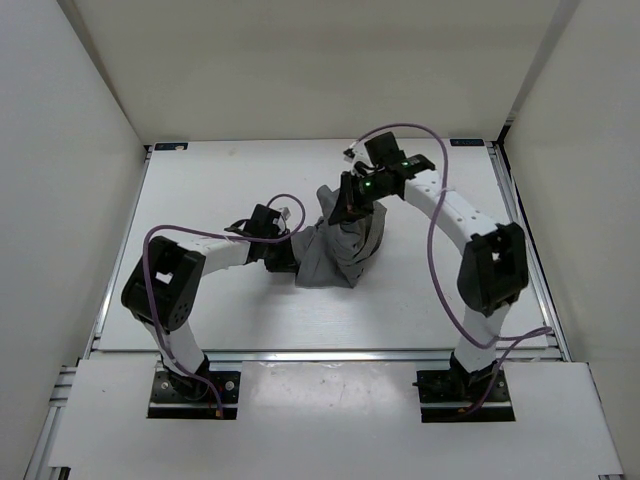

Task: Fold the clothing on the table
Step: Fold the skirt

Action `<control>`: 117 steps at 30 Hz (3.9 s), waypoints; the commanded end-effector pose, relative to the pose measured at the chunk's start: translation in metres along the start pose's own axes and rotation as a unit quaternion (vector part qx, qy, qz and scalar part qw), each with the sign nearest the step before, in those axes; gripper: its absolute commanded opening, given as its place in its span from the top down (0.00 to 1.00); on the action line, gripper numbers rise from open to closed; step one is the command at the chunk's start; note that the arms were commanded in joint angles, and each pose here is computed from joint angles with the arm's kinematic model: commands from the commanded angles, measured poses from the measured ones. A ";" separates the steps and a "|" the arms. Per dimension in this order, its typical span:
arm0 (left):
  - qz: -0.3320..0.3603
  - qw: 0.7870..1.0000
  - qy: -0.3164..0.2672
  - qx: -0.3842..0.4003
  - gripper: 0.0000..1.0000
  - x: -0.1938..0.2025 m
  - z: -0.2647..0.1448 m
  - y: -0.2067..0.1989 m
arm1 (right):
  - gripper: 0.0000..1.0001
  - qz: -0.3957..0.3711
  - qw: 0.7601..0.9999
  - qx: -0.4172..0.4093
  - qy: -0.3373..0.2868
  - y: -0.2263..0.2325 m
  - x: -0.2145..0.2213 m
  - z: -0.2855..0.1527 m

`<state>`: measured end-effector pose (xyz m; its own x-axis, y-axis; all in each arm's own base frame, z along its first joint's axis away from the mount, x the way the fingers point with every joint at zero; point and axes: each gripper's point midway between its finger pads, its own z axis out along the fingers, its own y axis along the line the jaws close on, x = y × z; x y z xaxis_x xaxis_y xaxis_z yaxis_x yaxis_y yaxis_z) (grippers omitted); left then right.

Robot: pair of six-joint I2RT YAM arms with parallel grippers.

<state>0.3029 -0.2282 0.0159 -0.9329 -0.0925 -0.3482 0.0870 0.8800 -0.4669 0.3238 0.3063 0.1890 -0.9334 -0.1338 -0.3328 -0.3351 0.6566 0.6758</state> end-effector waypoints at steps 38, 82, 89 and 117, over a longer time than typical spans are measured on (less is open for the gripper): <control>-0.033 0.990 -0.104 0.090 0.93 -0.053 -0.149 -0.031 | 0.46 0.025 0.998 0.035 0.036 -0.038 0.020 0.027; -0.084 0.996 -0.025 0.029 0.94 0.039 -0.072 0.025 | 0.71 0.135 0.982 0.123 -0.044 -0.145 0.056 -0.011; -0.106 0.986 -0.059 0.113 0.90 -0.003 -0.078 -0.014 | 0.57 0.092 0.961 0.245 -0.090 -0.147 0.046 -0.052; -0.070 0.996 0.010 0.057 0.94 0.044 0.001 -0.011 | 0.61 0.176 0.983 0.013 -0.057 -0.174 0.065 0.009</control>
<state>0.2567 -0.2455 0.0141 -0.9517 -0.2298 -0.2037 -0.0467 0.7640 -0.6436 0.3062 0.1762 0.0319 -0.9755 0.1928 -0.1058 0.0833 0.7693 0.6334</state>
